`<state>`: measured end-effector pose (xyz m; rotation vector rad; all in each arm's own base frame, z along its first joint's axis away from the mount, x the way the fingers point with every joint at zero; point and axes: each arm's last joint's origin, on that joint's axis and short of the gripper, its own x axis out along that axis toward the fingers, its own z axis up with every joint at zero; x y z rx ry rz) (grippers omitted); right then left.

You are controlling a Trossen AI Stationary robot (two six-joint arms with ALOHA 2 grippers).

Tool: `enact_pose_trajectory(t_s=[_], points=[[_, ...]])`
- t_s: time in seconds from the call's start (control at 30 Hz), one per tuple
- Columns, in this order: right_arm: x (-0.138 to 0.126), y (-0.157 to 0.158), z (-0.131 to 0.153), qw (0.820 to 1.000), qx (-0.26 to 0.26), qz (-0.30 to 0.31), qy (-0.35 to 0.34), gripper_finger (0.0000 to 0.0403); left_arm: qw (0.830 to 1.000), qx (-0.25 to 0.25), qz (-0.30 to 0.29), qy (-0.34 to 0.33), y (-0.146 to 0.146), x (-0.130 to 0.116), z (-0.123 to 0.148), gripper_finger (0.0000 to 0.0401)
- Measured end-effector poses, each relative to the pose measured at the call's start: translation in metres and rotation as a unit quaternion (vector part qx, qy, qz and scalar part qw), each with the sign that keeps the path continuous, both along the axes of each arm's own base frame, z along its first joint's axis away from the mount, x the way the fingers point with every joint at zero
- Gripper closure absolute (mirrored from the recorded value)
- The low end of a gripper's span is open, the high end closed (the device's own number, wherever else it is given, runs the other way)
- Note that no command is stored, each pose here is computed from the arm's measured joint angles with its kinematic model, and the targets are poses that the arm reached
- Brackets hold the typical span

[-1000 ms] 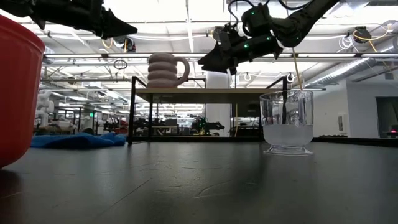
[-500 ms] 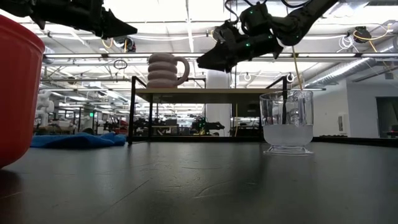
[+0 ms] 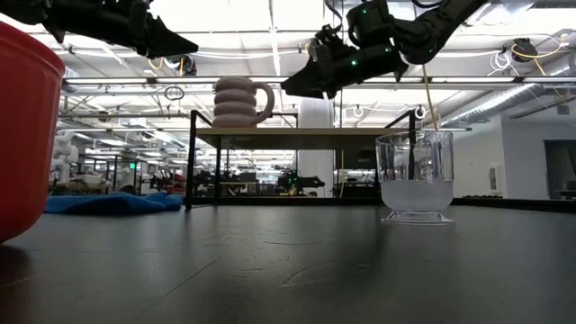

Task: Stack small to large cups/mugs on shelf
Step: Put the purple mug on the shelf

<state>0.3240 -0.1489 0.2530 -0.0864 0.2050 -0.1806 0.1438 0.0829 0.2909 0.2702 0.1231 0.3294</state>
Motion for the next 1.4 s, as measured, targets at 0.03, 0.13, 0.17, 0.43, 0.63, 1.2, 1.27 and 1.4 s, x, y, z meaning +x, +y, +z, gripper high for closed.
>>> enact_pose_trajectory(t_s=[0.03,0.13,0.17,0.43,0.63,1.2,1.27,1.4], points=[[0.000,0.000,0.000,1.000,0.005,-0.001,-0.001,0.0163,1.000,0.000,0.000,0.000,0.000,0.000,0.000,0.0370],[0.004,-0.002,0.000,1.000,0.016,0.001,-0.002,0.0164,1.000,0.000,0.000,0.000,0.000,0.000,0.000,0.0370],[0.007,-0.003,-0.002,1.000,0.021,0.000,0.000,0.0164,1.000,0.000,0.000,0.000,0.000,0.000,0.000,0.0370],[0.029,-0.014,-0.009,0.999,0.044,-0.004,0.003,0.0160,1.000,-0.010,0.000,0.015,0.000,0.000,-0.003,0.0370],[0.029,-0.014,-0.006,0.999,0.045,-0.004,-0.005,0.0160,1.000,-0.014,-0.004,0.022,0.000,0.000,-0.005,0.0370],[0.040,0.007,-0.005,0.998,0.050,0.026,-0.020,0.0161,1.000,-0.015,-0.013,0.021,-0.001,0.000,-0.005,0.0370],[0.042,0.010,-0.004,0.998,0.048,0.030,-0.026,0.0161,1.000,-0.015,-0.013,0.021,-0.001,0.000,-0.005,0.0370],[0.044,0.015,-0.004,0.998,0.050,0.037,-0.028,0.0161,1.000,-0.015,-0.013,0.021,-0.001,0.000,-0.005,0.0370]])
